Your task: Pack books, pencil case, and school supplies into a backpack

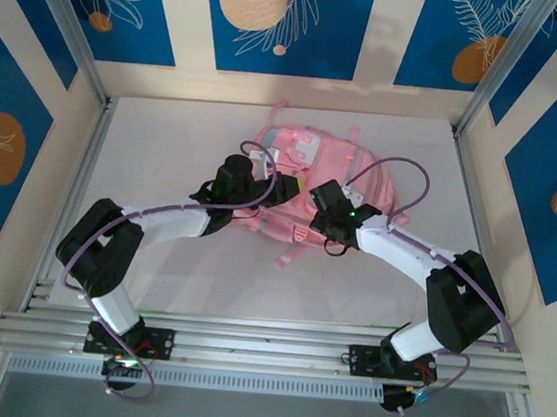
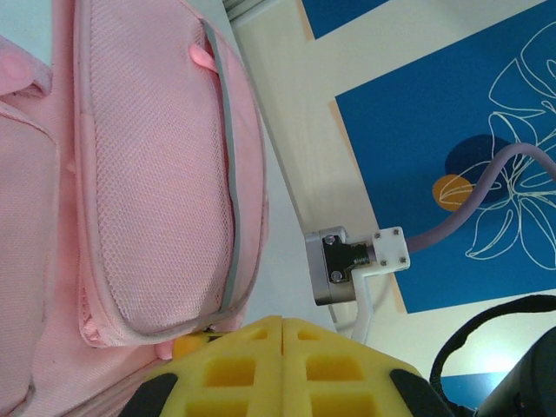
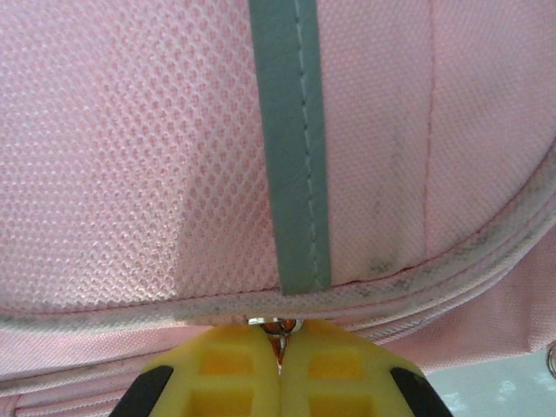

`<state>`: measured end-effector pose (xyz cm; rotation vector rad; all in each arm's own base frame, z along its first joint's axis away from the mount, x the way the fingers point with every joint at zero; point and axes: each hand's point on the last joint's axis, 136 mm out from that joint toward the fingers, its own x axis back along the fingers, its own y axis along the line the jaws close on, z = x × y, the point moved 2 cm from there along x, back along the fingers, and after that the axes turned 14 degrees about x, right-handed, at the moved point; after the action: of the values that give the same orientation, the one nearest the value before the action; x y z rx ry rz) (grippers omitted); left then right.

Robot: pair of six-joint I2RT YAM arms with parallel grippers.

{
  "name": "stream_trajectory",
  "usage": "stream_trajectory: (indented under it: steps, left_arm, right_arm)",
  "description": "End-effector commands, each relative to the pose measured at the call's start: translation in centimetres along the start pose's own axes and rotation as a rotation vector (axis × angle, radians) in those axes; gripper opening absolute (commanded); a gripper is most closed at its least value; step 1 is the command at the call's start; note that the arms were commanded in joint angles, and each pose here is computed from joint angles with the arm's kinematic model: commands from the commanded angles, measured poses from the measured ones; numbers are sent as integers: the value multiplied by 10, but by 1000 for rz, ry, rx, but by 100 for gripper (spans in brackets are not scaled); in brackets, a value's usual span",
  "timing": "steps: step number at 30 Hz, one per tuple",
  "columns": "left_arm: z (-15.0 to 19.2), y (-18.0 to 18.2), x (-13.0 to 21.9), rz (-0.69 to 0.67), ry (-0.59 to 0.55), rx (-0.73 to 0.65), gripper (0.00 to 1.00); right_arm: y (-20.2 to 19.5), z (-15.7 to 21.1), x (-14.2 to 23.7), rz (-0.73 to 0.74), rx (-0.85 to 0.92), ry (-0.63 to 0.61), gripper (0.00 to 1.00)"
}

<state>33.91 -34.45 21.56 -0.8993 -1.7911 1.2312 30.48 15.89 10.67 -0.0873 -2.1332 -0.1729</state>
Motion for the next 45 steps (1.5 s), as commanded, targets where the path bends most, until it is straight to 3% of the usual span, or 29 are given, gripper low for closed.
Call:
stream_trajectory:
  steps: [1,7,16,19,25,31,35,39,43,45]
  left_arm:
    - [6,-11,-5,47,25,-9,0]
    - [21,4,-24,-3,59,-11,28]
    - [35,38,-53,-129,92,-18,47]
    - [34,51,-61,-171,95,-23,45]
    - [35,73,-62,-263,92,-57,17]
    - [39,86,-62,-301,104,-42,19]
    - [40,87,-63,-298,109,-28,19]
    - [39,83,-62,-295,107,-32,20]
    - [39,79,-60,-286,106,-29,20]
    - [38,78,-58,-279,100,-23,22]
  right_arm:
    - [8,-17,15,-84,-1,-61,0]
    - [17,-17,35,-286,5,19,0]
    - [15,2,34,-360,33,151,0]
    - [11,6,27,-361,28,172,0]
    - [1,8,12,-298,51,171,0]
    - [-13,3,-3,-181,73,136,0]
    - [-10,-1,-10,-158,71,106,20]
    - [-8,-3,-18,-123,67,77,26]
    - [-8,-4,-27,-105,67,67,23]
    - [-7,-3,-28,-103,67,71,8]
